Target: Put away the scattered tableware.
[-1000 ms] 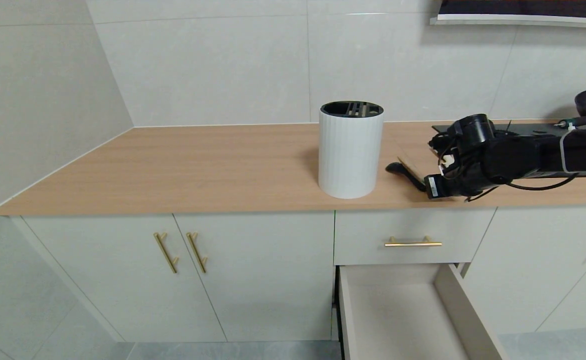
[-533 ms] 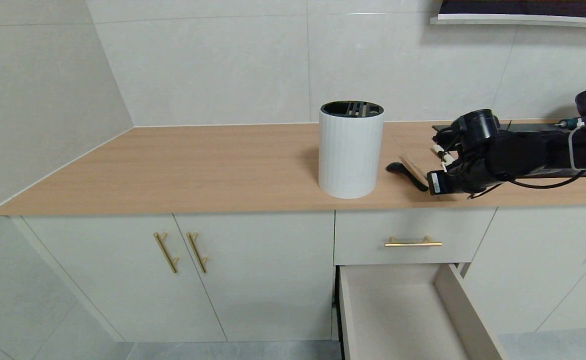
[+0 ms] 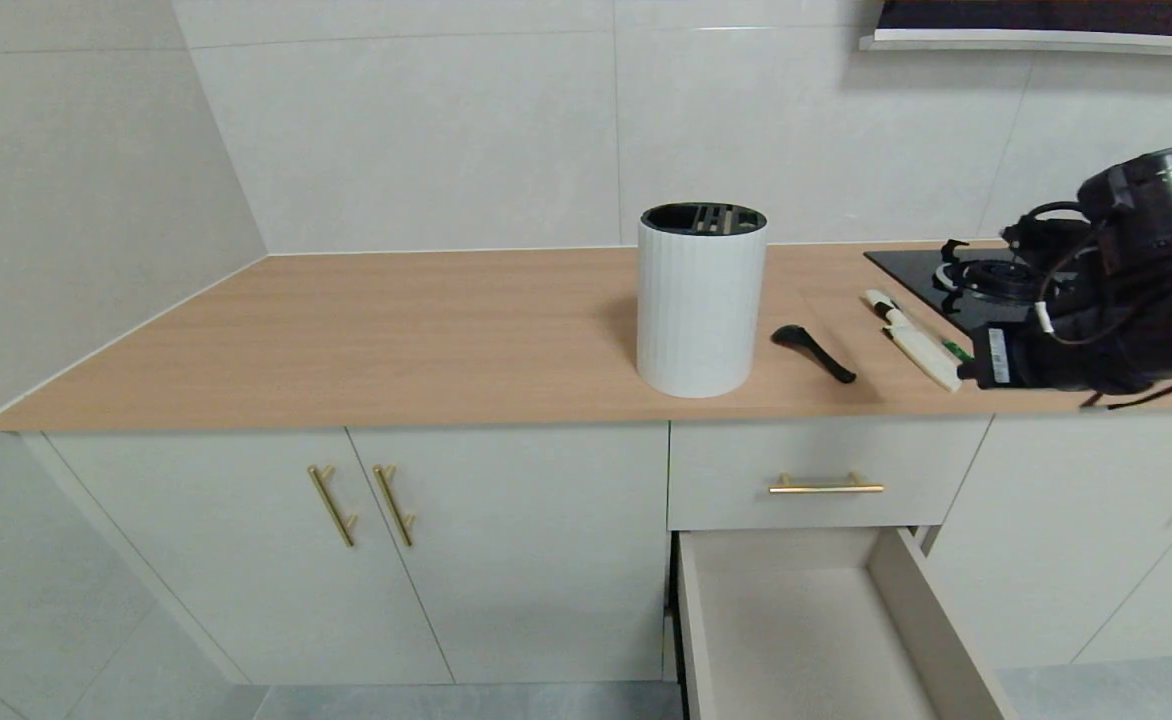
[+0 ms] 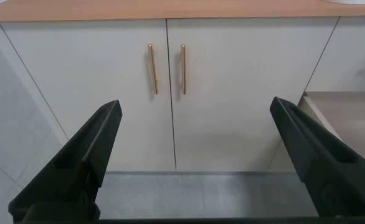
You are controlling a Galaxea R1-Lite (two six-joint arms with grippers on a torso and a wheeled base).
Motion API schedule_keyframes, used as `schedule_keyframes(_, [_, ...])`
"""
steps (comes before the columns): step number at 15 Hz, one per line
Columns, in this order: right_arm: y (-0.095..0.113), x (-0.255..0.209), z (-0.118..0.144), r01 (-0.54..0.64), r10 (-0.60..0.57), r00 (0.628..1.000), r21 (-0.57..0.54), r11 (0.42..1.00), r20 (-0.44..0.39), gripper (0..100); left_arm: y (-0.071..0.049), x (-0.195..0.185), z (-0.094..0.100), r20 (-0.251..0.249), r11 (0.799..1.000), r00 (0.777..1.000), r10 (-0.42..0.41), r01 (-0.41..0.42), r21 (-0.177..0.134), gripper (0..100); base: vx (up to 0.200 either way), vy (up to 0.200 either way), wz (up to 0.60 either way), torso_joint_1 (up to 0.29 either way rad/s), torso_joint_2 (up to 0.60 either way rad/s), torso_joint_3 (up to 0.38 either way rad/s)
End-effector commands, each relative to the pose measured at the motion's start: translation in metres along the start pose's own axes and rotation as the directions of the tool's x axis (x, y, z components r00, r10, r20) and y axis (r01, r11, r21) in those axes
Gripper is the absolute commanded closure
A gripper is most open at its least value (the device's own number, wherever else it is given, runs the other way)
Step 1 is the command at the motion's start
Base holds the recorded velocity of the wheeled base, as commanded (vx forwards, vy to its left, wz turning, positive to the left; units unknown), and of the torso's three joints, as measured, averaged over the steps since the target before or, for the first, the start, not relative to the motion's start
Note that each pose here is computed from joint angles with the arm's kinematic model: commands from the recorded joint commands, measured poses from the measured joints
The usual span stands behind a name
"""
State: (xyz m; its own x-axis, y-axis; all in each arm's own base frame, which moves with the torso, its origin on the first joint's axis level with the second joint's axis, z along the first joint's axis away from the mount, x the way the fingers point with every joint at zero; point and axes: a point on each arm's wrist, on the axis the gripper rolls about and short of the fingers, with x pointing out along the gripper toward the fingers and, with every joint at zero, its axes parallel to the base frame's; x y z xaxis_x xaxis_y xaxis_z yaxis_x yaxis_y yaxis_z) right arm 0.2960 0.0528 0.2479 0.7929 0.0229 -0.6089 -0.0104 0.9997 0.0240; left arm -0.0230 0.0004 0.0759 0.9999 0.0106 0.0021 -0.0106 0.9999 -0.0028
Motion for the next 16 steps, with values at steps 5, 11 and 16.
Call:
schedule_keyframes(5, [0.002, -0.079, -0.071, -0.047, 0.045, 0.976, -0.004, 0.999, -0.212, 100, 0.0, 0.0, 0.0, -0.001, 1.0, 1.0, 0.0, 0.0, 0.0, 0, 0.0, 0.0, 0.0, 0.0, 0.0, 0.0])
schedule_keyframes(11, [0.032, -0.053, -0.096, -0.086, 0.075, 0.932, -0.015, 0.996, -0.355, 100, 0.0, 0.0, 0.0, -0.001, 1.0, 1.0, 0.0, 0.0, 0.0, 0, 0.0, 0.0, 0.0, 0.0, 0.0, 0.0])
schedule_keyframes(16, [0.049, -0.049, -0.101, -0.121, 0.108, 0.924, -0.011, 0.993, -0.368, 100, 0.0, 0.0, 0.0, -0.001, 1.0, 1.0, 0.0, 0.0, 0.0, 0, 0.0, 0.0, 0.0, 0.0, 0.0, 0.0])
